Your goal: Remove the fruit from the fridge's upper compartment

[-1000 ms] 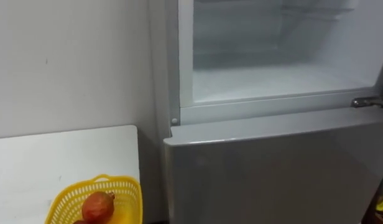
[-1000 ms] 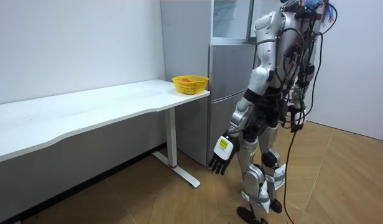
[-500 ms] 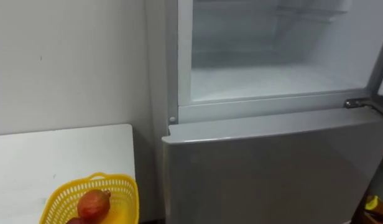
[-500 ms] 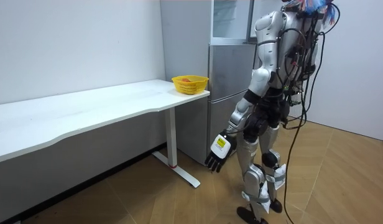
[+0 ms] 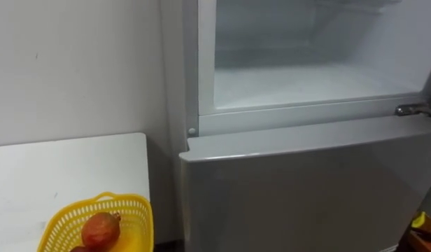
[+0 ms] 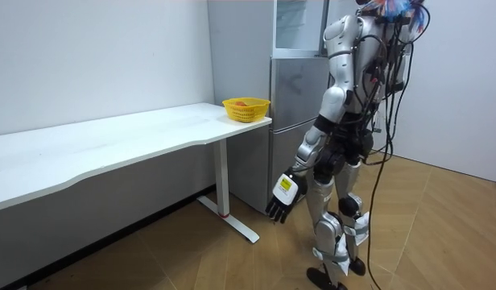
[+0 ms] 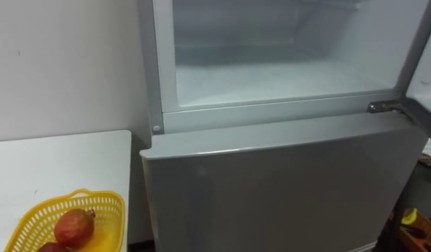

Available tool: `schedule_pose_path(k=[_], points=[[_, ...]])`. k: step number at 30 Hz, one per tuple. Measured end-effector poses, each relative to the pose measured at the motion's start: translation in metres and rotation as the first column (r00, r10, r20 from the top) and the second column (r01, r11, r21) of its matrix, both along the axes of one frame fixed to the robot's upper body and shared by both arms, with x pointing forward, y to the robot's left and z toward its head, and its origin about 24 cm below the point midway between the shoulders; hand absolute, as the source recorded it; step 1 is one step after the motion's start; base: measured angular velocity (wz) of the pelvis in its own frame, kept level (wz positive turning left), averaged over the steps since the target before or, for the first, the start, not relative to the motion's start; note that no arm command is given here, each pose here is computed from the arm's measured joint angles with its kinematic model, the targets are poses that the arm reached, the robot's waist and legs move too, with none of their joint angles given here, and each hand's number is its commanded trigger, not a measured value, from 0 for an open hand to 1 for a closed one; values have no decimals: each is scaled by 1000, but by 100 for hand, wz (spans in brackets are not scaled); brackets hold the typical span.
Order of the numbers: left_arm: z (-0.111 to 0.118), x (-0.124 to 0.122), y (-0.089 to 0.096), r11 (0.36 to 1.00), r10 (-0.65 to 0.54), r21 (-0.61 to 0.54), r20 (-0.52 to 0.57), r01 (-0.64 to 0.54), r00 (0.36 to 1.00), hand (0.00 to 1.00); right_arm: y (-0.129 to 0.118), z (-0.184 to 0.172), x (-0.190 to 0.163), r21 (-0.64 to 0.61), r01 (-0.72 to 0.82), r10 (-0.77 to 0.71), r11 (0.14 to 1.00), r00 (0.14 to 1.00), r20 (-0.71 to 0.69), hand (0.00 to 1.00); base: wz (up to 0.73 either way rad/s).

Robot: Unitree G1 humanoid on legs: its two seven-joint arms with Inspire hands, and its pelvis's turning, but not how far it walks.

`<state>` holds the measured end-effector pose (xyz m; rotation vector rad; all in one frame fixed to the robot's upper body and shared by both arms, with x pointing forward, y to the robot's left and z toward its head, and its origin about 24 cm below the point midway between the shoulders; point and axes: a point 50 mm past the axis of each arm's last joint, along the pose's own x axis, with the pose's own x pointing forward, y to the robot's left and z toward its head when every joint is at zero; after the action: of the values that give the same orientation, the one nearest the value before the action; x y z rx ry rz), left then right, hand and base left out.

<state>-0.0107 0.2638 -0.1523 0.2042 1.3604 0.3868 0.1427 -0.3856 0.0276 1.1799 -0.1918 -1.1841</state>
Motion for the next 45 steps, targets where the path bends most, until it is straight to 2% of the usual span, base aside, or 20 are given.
schedule_pose_path(k=[7,13,19,26,34,43,45], points=[[0,-2,0,1000,17,16,6,-17,1000,0,-1,23,11,-64,-2,9,998,994,108,0,-1],[-1,-15,-2,999,40,12,-22,-40,999,0,-12,57,23,-162,13,20,987,980,198,0,0],[-3,-26,-4,999,49,0,-46,-49,998,0,-6,86,29,-253,21,58,967,953,298,0,2],[-3,-23,-4,999,39,4,-24,-39,999,0,3,117,36,-363,32,122,931,911,393,0,0],[-5,-28,-8,1000,16,-10,-71,-16,997,0,11,122,41,-450,8,193,893,897,399,0,0],[-7,-17,-12,998,-47,-46,-59,44,997,0,43,123,68,-619,-153,441,770,830,343,0,-8],[-7,-16,-11,997,-53,-55,-54,50,997,0,55,125,74,-679,-198,506,707,813,290,0,0]])
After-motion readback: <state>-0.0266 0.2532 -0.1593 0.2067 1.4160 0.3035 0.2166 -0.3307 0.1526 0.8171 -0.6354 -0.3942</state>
